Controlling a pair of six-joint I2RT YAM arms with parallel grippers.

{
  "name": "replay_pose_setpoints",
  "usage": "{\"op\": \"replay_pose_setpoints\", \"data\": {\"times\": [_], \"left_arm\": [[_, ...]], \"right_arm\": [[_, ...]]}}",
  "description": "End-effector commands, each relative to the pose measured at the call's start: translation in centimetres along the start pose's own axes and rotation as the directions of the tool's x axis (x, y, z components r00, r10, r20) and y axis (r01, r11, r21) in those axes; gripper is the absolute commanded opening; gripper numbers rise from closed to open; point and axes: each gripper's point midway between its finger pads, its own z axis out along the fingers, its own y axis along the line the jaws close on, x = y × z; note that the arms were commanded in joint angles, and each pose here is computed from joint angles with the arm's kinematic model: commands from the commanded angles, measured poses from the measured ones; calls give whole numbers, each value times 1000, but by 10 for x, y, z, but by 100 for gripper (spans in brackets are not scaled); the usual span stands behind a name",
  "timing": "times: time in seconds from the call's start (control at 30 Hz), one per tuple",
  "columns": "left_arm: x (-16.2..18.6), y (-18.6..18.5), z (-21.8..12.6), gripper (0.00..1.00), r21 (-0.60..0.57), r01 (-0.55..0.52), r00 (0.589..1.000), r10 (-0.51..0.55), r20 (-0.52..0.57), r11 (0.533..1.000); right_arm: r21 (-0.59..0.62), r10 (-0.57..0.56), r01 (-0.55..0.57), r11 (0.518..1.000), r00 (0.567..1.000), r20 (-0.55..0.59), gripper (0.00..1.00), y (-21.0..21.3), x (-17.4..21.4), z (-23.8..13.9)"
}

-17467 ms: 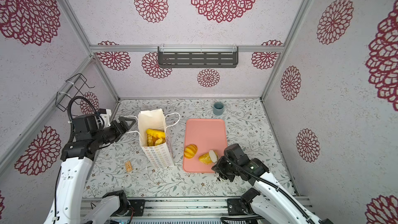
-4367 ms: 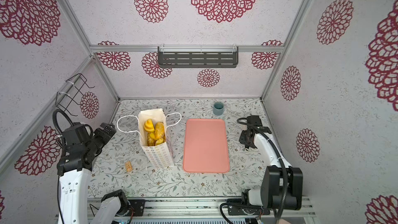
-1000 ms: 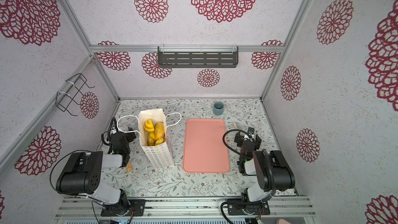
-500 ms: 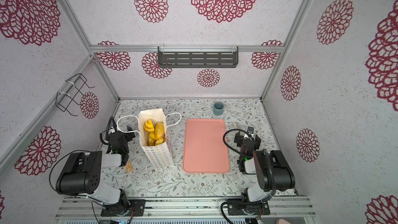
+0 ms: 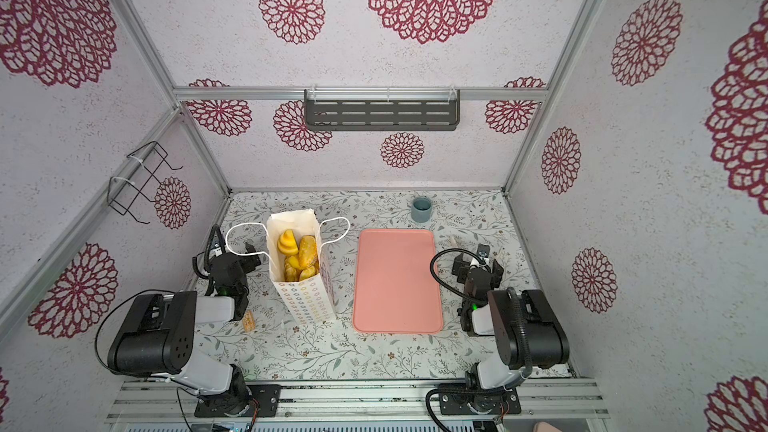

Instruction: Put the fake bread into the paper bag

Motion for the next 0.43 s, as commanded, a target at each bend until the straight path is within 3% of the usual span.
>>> {"op": "replay_pose_setpoints", "data": {"times": [0.0,0.4], "left_arm": [[-12,-1,1,97,5,2,999,-2,35,1000],[-11,-1,2,97,3,0,1000,0,30,1000]], "right_arm": [[-2,12,-12,1000,998,59,99,1,-17,-2],[-12,17,-17,1000,999,51,99,1,-16,-1]]}}
